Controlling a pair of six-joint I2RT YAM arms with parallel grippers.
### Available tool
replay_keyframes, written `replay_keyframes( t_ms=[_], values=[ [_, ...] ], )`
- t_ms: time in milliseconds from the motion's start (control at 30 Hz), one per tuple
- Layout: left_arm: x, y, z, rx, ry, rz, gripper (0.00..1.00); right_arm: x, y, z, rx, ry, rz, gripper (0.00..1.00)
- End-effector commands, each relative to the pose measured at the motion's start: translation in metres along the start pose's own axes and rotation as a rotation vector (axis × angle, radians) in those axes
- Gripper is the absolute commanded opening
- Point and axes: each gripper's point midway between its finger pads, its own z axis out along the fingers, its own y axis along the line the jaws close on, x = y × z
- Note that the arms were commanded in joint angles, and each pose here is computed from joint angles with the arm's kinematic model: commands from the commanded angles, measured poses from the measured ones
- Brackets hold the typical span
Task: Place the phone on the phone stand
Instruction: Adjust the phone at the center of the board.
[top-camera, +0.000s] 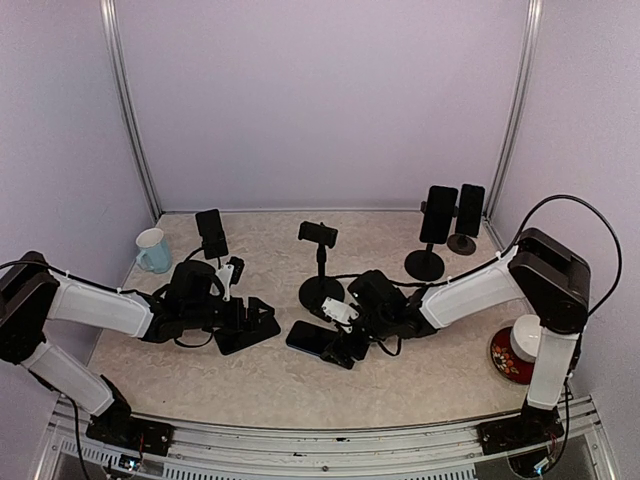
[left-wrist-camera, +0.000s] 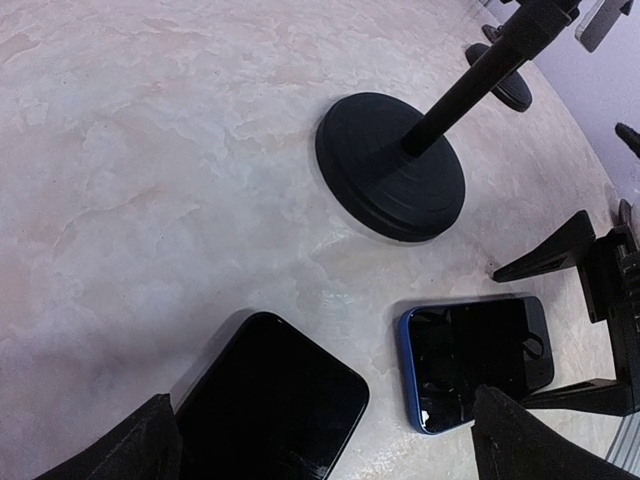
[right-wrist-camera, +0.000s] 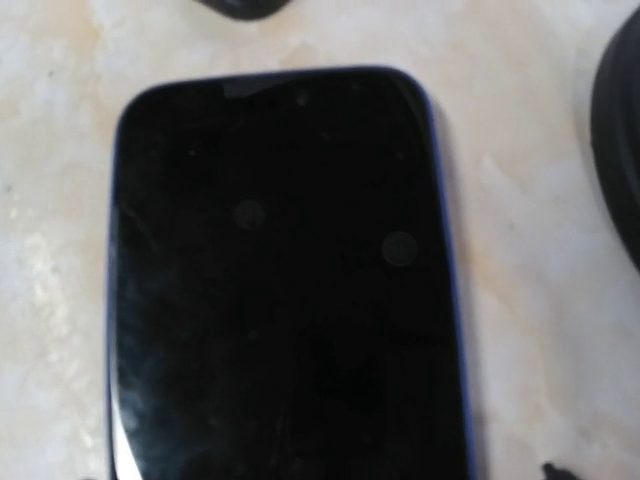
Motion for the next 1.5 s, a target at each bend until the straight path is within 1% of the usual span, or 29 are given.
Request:
replay_keyframes(
  t_ms=[0,100,267,433,600,833,1000,1067,1200,1233,1267,1300,1467],
  values=[
    [-0.001,-0.006,0.000,0.022,-0.012,0.000,0.99,0.056,0.014,0.014,-0.091,0.189,0.061,0.91],
    [-0.002,-0.006,0.000,0.023,-0.013,0.001,0.99,0.058,0.018,0.015,-0.113,0.196,0.061,0.86],
    [-0.002,-0.006,0.000,0.021,-0.013,0.003,0.99,0.061,0.023,0.019,-0.143,0.214,0.073,0.84],
    [-0.001,-0.006,-0.001,0.021,-0.013,0.000,0.99,0.066,0.025,0.023,-0.160,0.239,0.086,0.75],
    [-0.001,-0.006,-0.002,0.020,-0.015,-0.001,0.99,0.062,0.025,0.021,-0.160,0.229,0.084,0.67],
    [-0.002,-0.007,-0.003,0.024,-0.017,-0.001,0.99,0.056,0.023,0.018,-0.145,0.208,0.078,0.63],
    [-0.003,-0.012,0.000,0.035,-0.012,0.003,0.99,0.045,0.021,0.011,-0.131,0.161,0.063,0.63],
    [-0.002,-0.012,0.001,0.034,-0.009,0.003,0.99,0.042,0.022,0.009,-0.137,0.150,0.059,0.68],
    [-0.002,-0.013,0.003,0.034,-0.007,0.003,0.99,0.044,0.026,0.011,-0.163,0.164,0.068,0.84],
    [-0.003,-0.013,0.004,0.035,-0.006,0.003,0.99,0.044,0.028,0.012,-0.168,0.173,0.073,0.89],
    [-0.003,-0.014,0.005,0.038,-0.001,0.006,0.99,0.043,0.028,0.012,-0.164,0.183,0.079,0.98],
    [-0.003,-0.015,0.006,0.039,0.002,0.011,0.99,0.043,0.027,0.012,-0.156,0.198,0.087,1.00],
    [-0.010,-0.020,0.007,0.048,-0.004,0.023,0.99,0.034,0.019,0.008,-0.092,0.240,0.094,1.00]
  ],
)
